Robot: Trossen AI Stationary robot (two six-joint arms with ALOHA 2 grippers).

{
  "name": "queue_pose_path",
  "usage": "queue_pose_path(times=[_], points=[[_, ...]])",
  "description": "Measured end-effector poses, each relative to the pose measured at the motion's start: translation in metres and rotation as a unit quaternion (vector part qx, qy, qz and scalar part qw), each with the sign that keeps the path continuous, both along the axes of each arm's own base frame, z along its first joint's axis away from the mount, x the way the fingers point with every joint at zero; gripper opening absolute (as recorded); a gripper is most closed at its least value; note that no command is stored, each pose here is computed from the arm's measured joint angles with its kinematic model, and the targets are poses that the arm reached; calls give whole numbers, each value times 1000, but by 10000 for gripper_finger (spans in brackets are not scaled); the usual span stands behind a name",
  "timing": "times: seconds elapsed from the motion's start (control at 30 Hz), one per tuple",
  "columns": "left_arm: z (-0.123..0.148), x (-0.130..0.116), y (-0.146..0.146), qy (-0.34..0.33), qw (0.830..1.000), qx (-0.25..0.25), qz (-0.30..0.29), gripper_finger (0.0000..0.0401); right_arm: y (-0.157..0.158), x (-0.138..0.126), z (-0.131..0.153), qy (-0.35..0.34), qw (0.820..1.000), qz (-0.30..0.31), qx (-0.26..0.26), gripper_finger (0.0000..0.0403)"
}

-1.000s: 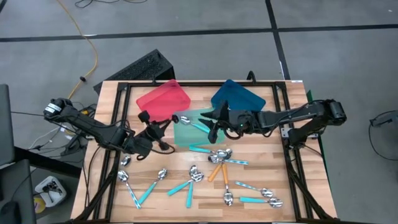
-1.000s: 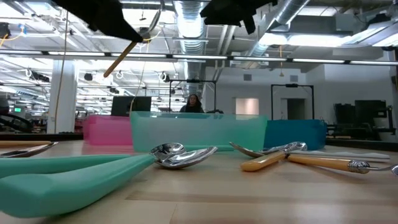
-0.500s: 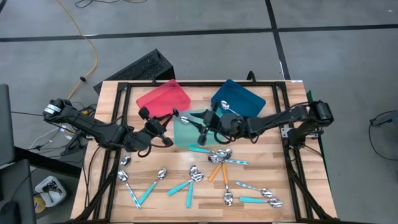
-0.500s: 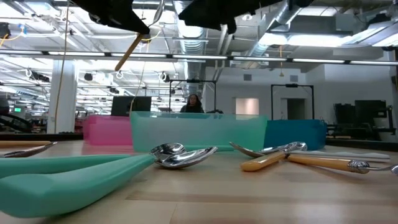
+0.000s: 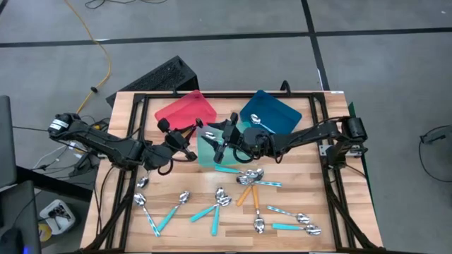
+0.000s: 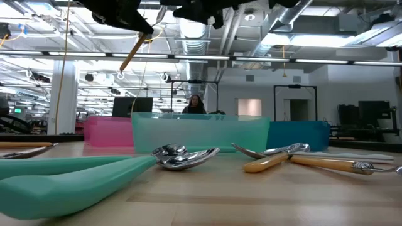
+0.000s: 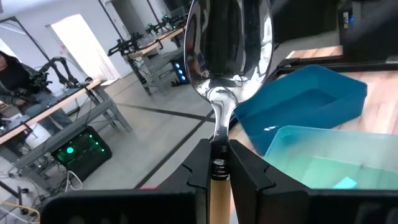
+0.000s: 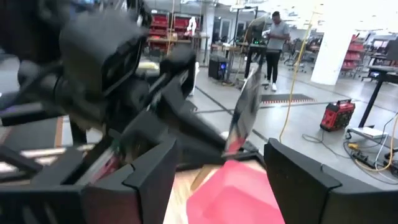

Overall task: Sort silverware by color (type)
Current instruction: Put the orange spoon into the red bin

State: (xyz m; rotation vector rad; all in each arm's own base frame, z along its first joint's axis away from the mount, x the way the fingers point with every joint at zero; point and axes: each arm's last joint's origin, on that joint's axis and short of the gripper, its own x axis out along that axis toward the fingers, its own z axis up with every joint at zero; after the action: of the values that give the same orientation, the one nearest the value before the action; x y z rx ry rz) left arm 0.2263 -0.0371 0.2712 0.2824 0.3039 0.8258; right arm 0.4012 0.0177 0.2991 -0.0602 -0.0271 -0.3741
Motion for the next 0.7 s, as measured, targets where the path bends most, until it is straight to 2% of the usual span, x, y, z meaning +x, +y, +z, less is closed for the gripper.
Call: queue_pose_path(times=[0.47,0.7], points=[[8,5,-1,-22,999,-1,-43,16,-16,2,11,-29,999,-16,22,258],[8,6,4,-16,999,2,-43,16,-15,2,11,-30,999,-15,22,254]])
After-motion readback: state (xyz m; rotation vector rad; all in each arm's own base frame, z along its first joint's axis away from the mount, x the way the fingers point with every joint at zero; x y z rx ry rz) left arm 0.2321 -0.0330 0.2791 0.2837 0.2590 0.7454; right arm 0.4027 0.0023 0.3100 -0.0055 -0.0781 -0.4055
